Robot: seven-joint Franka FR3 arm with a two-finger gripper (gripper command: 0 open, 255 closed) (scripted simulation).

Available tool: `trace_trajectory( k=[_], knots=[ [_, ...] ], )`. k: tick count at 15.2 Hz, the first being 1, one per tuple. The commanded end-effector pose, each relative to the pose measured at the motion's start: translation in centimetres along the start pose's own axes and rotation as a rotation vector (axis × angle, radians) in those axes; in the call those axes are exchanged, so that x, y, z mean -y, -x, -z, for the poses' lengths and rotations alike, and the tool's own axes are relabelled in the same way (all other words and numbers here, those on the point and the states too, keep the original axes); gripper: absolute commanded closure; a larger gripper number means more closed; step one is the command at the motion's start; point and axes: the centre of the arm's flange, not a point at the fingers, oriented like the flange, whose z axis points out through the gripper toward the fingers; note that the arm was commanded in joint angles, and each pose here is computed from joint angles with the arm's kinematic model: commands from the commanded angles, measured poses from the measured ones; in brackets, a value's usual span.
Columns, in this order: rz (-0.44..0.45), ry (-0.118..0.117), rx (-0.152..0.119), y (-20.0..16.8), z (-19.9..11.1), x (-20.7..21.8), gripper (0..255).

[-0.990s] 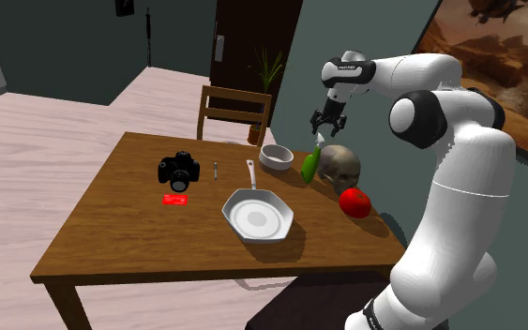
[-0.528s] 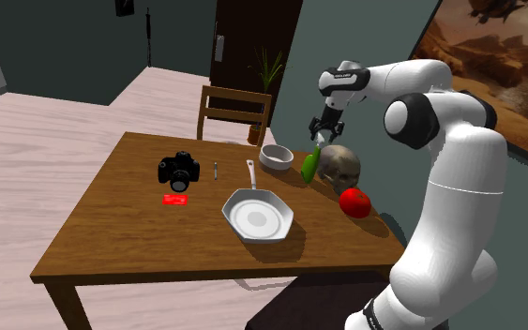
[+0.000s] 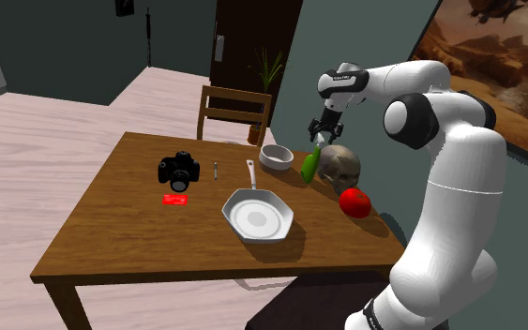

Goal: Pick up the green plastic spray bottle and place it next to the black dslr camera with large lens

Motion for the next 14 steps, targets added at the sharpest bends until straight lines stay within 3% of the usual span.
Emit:
trace_trajectory(
  k=[1, 2, 11, 14],
  knots=[
    [0.000, 0.000, 0.000, 0.0, 0.0, 0.0, 0],
    [0.000, 0.000, 0.000, 0.0, 0.0, 0.0, 255],
    [0.000, 0.000, 0.000, 0.0, 0.0, 0.0, 255],
    [0.000, 0.000, 0.000, 0.0, 1.6, 0.0, 255]
  ],
)
